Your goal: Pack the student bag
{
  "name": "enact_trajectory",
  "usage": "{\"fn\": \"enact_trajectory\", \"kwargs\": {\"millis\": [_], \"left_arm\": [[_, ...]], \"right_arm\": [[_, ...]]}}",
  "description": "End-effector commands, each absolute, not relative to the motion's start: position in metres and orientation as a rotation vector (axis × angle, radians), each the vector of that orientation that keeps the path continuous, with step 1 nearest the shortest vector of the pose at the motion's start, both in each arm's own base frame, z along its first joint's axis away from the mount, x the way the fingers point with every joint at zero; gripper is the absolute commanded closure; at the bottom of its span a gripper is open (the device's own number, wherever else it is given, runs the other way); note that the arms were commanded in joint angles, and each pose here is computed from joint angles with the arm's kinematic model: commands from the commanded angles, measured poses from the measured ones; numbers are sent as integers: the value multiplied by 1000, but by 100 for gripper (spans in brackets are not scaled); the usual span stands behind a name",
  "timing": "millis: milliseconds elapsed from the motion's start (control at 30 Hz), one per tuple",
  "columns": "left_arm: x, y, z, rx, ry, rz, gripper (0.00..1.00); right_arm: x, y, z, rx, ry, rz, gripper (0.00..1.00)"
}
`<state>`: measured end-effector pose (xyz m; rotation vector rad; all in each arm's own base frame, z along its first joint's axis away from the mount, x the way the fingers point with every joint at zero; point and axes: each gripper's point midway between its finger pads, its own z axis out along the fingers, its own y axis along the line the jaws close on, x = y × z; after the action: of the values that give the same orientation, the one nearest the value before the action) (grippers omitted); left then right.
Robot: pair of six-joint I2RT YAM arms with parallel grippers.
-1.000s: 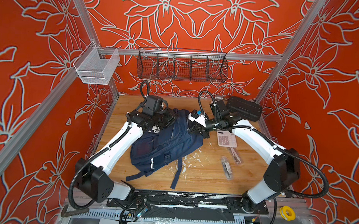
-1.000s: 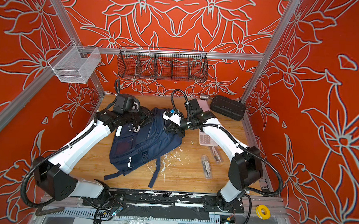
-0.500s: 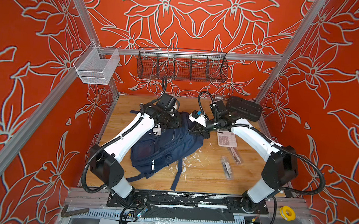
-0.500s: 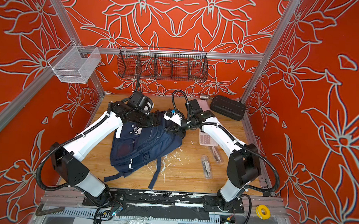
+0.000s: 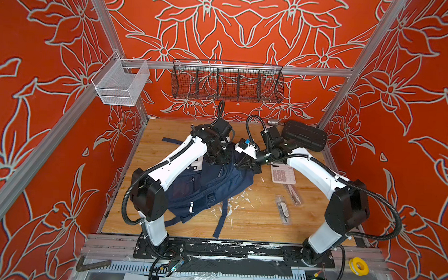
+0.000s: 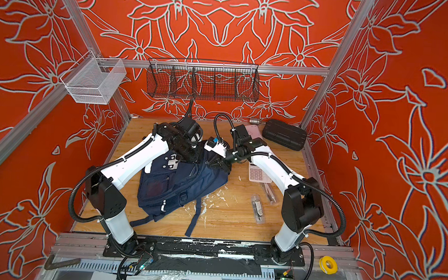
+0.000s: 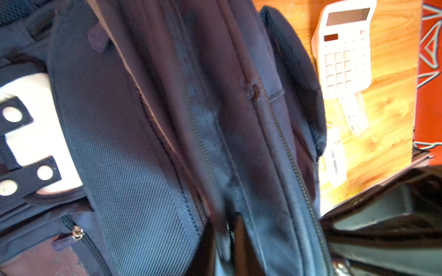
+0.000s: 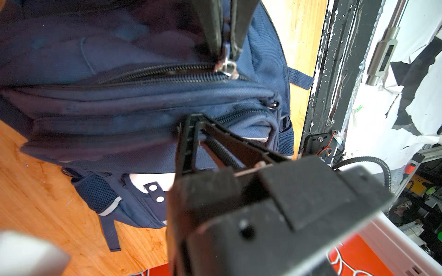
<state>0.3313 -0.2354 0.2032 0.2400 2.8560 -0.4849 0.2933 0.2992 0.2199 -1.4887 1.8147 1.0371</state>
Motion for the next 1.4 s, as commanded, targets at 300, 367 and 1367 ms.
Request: {"fn": "enact_trajectory", "kwargs": {"millis": [300,367,1367], "left_arm": [[329,-239,212,175,2890,-564,100],[343,-243,227,39,2833,-682,100],[433,-197,345,-583,2162,-1107,100]], "right_arm": [[298,307,249,-1480,1674,1026,100],[293,310,250,-1486,1670,1017,100],[243,379,218,-1389,1778,1081,100]]}}
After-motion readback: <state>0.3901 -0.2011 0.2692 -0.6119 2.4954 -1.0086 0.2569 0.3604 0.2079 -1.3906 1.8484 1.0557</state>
